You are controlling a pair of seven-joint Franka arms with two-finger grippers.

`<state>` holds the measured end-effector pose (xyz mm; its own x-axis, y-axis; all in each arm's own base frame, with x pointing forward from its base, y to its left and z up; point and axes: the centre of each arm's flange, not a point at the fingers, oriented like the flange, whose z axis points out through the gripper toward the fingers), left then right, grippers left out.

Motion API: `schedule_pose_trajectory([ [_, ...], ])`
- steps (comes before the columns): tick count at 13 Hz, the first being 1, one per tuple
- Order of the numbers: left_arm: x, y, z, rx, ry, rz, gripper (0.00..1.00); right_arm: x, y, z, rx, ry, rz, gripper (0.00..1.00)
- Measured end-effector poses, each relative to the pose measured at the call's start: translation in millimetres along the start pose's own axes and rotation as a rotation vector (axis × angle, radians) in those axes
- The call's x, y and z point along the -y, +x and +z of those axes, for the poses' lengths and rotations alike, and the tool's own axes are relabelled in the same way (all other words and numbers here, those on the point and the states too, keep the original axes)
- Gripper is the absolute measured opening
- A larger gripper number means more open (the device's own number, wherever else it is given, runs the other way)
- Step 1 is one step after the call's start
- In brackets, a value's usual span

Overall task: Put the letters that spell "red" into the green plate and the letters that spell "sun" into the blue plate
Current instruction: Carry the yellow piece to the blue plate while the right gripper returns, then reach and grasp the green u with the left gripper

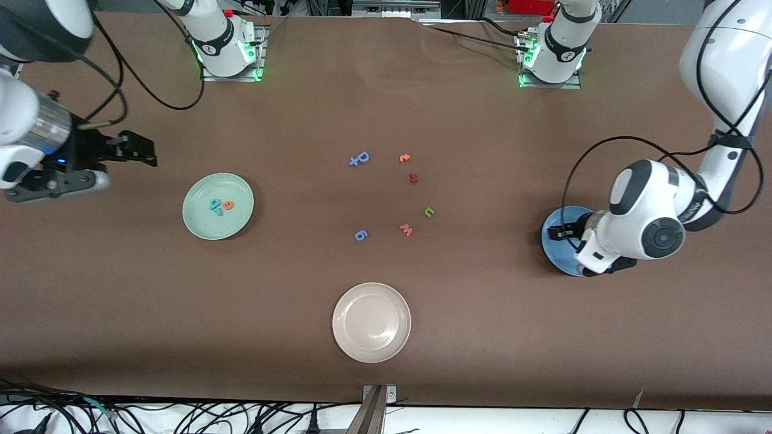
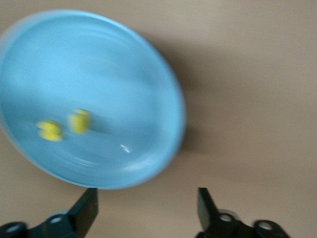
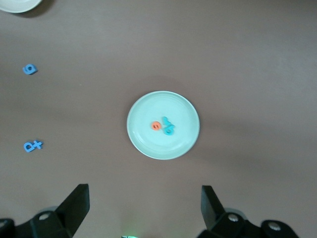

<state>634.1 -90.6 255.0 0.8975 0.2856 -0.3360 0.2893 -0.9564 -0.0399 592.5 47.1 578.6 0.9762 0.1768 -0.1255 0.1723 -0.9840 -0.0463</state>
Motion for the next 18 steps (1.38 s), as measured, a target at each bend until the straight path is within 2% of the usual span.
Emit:
schedule_pose_trajectory([
  [1,-33,-13,1,-0.014,-0.018,-0.034,1.00,-15,-8,0,0.004,0.008,0.022,1.00],
  [3,-107,-50,8,-0.051,-0.031,-0.081,1.00,-45,-27,6,0.016,0.032,0.071,1.00],
  [7,-201,-110,31,-0.110,-0.093,-0.209,1.00,-48,-60,7,-0.033,0.023,0.083,1.00],
  [9,-219,-128,56,-0.131,-0.154,-0.267,1.00,-47,-67,0,-0.046,-0.029,0.077,1.00],
  [11,-227,-140,78,-0.157,-0.176,-0.300,1.00,-47,-70,-4,-0.052,-0.043,0.076,1.00],
  [15,-235,-151,98,-0.244,-0.144,-0.318,1.00,-48,-70,-4,-0.051,-0.044,0.081,1.00],
  [18,-243,-162,112,-0.242,-0.136,-0.320,1.00,-53,-71,-5,-0.054,-0.042,0.089,1.00],
])
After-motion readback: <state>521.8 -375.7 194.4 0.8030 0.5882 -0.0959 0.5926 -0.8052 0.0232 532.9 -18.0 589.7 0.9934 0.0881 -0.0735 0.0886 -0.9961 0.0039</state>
